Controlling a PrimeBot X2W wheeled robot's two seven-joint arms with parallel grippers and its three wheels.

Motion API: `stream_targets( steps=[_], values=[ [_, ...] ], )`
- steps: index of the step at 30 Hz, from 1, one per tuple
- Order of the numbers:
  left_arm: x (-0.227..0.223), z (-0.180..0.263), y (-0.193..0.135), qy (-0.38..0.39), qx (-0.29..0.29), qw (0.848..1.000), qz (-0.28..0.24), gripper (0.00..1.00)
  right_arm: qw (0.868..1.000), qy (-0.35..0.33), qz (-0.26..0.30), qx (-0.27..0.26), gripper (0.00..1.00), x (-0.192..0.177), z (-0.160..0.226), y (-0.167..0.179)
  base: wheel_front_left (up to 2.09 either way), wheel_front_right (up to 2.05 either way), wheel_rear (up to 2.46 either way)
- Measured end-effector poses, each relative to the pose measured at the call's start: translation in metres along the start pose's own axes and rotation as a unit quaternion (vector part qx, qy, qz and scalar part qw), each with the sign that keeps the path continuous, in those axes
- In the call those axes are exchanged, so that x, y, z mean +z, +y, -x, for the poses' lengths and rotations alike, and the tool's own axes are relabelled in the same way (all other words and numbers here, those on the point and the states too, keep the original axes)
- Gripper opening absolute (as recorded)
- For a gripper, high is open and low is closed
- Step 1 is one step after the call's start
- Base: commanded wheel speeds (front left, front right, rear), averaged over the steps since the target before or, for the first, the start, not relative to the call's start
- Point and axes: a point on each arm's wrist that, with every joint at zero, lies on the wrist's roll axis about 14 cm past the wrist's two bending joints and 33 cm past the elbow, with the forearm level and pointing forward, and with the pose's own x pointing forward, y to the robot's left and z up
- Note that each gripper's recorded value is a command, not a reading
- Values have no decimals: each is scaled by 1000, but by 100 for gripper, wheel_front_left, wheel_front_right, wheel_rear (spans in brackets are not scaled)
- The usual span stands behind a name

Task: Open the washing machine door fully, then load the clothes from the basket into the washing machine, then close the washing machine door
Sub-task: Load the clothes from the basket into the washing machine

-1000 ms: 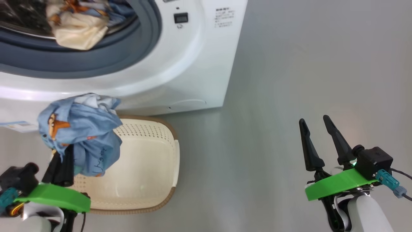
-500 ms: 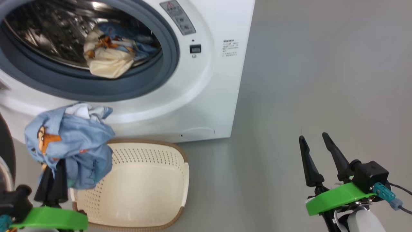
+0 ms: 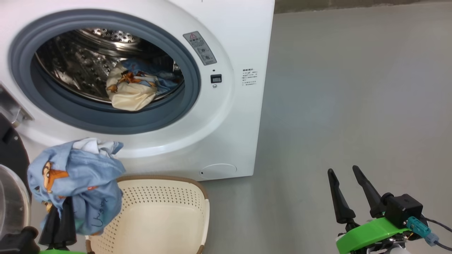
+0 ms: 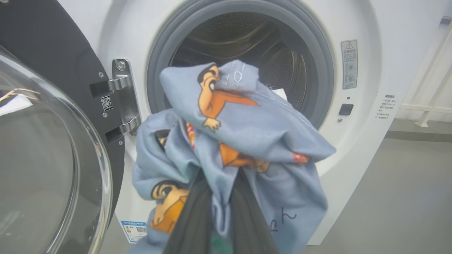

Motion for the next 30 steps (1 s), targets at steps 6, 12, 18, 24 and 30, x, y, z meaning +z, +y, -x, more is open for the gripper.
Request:
stream_targets(
  steps=[6, 12, 18, 24, 30],
  values=[
    [2, 4, 3, -3, 9, 1000, 0, 0, 1000, -3, 0, 3, 100, 2, 1, 2, 0, 0, 0],
    [2, 4, 2, -5, 9, 1000, 3, 0, 1000, -2, 0, 5, 100, 2, 1, 4, 0, 0, 0],
    [-1, 3, 1, -1, 10, 1000, 6, 0, 1000, 2, 0, 3, 100, -1, 1, 2, 0, 0, 0],
    [-5, 1, 1, 6, 8, 1000, 6, 0, 1000, 7, -1, 1, 100, -5, 0, 1, 0, 0, 0],
    [-13, 0, 3, 17, 13, 1000, 9, 0, 1000, 15, -2, 1, 100, -11, -2, 0, 0, 0, 0]
  ],
)
